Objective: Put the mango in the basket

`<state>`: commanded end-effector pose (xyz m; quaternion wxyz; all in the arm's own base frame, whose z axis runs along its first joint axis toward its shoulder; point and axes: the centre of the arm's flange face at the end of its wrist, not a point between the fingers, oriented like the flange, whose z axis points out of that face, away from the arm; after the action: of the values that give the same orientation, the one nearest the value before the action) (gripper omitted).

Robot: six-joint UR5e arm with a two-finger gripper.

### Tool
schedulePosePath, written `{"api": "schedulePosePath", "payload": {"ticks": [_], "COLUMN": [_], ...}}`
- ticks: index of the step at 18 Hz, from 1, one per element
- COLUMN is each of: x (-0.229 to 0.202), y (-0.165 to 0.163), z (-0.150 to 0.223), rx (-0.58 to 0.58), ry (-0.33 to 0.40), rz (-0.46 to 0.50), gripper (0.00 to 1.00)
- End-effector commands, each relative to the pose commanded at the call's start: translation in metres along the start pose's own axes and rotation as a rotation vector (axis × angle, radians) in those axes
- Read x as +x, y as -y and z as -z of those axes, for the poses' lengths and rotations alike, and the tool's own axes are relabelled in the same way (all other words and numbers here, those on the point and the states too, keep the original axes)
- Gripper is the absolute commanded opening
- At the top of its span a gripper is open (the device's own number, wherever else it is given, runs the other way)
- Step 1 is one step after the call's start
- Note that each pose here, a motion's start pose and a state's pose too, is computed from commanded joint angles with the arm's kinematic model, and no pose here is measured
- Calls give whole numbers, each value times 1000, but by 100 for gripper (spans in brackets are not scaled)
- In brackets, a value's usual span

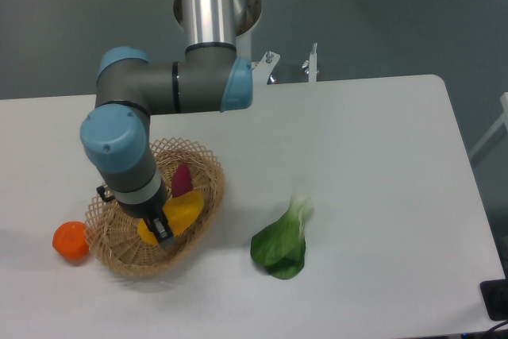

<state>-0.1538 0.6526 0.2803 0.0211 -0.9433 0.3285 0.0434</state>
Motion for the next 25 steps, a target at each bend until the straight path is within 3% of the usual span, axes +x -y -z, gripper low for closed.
{"api": "schedulePosePath", "payload": {"ticks": [5, 10, 12, 14, 25], "x": [10, 16, 17, 18, 11], "y": [17, 25, 27, 28, 24], "z": [-14, -18, -22, -22, 8], "rx": [2, 2, 1, 2, 43], "ry": [-2, -4, -7, -6, 67], "rz": [-29, -44, -46, -45, 73], "gripper": [45, 64, 76, 100, 100]}}
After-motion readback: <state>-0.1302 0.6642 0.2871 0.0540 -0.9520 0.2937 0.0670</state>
